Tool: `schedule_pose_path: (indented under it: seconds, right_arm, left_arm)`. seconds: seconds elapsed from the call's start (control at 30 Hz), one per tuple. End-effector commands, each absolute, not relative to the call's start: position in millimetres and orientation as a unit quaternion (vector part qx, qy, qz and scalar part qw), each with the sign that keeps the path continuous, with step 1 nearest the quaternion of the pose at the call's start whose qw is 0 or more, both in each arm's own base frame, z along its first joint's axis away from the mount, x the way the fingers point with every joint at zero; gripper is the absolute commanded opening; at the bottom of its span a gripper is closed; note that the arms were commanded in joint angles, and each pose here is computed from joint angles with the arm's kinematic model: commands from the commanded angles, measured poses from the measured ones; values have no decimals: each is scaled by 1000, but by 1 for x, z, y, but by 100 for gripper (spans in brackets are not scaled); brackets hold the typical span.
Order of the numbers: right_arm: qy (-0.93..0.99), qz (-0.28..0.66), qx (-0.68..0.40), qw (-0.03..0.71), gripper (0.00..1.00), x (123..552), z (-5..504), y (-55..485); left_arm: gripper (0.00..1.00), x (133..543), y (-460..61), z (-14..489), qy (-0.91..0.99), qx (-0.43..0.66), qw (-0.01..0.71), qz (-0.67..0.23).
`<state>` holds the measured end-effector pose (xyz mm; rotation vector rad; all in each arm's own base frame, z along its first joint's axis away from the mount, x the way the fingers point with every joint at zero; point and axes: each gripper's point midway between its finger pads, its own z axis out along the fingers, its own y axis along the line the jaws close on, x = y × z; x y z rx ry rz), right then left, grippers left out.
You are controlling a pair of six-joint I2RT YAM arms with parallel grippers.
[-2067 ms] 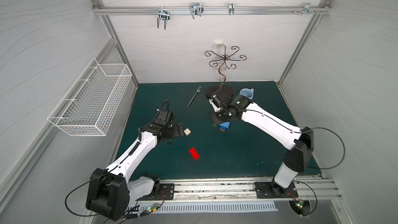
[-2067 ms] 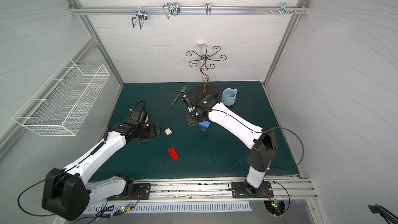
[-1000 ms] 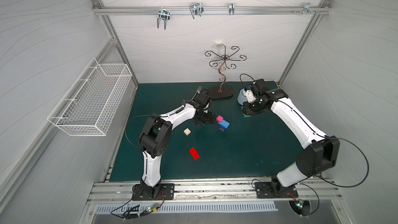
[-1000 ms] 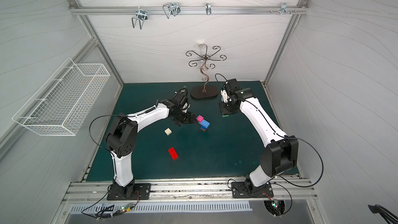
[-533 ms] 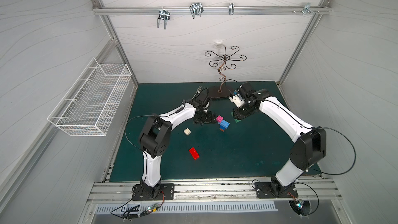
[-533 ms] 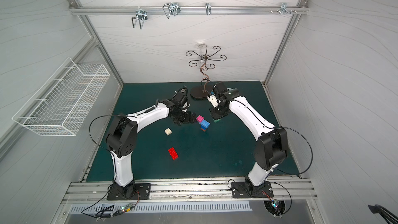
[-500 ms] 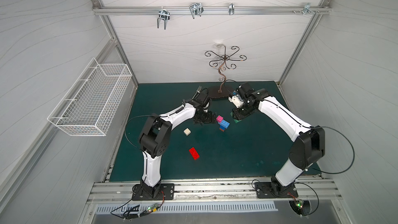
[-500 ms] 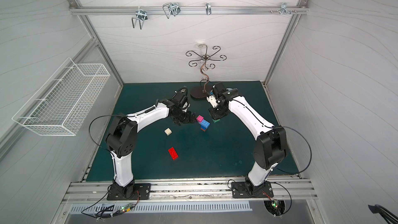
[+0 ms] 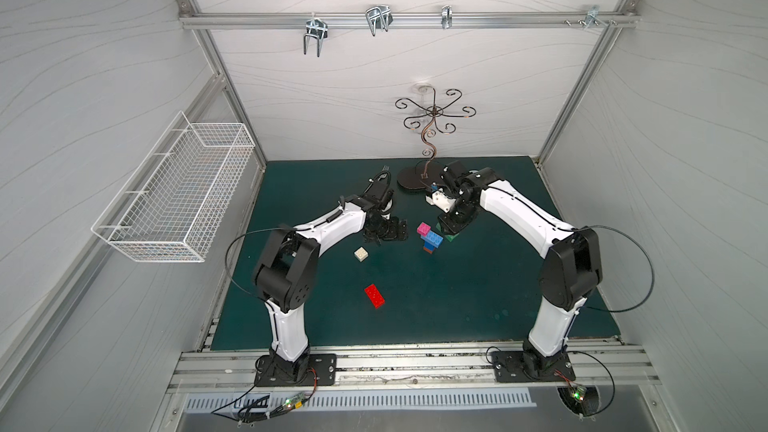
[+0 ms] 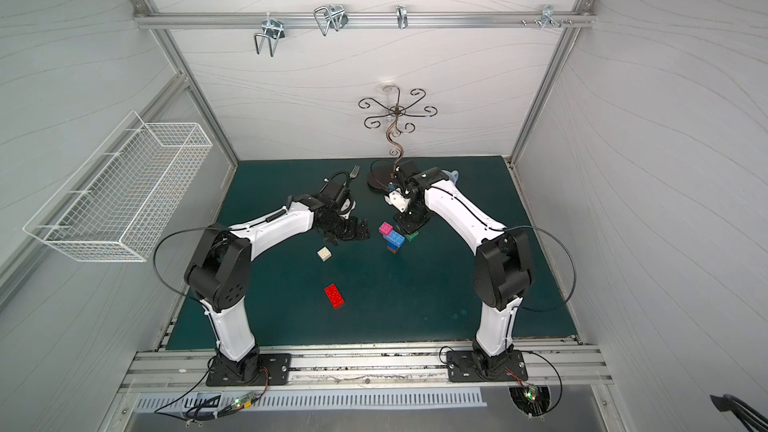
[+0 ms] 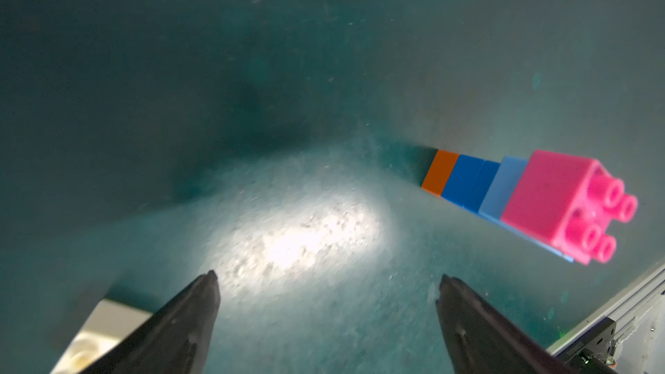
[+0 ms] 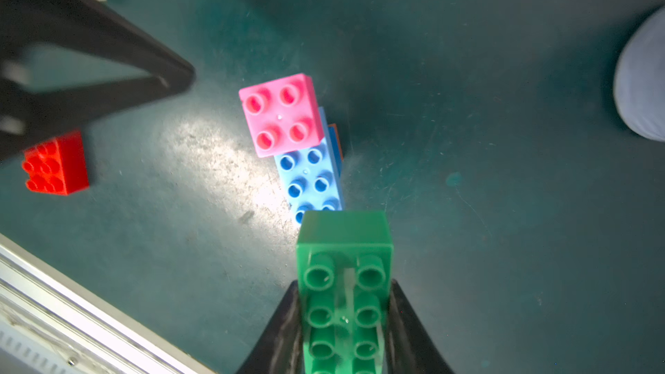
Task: Assemble a spoon with lego
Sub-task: Adjust the lego brick at the center of the board, then assemble the lego brick with the lego brick.
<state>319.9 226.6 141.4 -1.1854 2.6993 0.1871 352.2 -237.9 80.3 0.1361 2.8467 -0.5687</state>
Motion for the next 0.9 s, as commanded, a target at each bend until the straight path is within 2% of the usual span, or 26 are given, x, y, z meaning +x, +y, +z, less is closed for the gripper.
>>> schedule_pose_path:
  seconds: [0.0,0.3,0.87]
  right_arm:
    - [896,54,-436,69,20,311,135,229]
    - [885,47,-459,65,18,314,123,239]
    - [874,41,-477,79,18,321,119,248]
  left_arm:
    - [100,353,-231,97,966,57,147,-204]
    - [100,335,-208,87,969,42,141,-198]
    - [100,335,-208,79,970,37,135,-198]
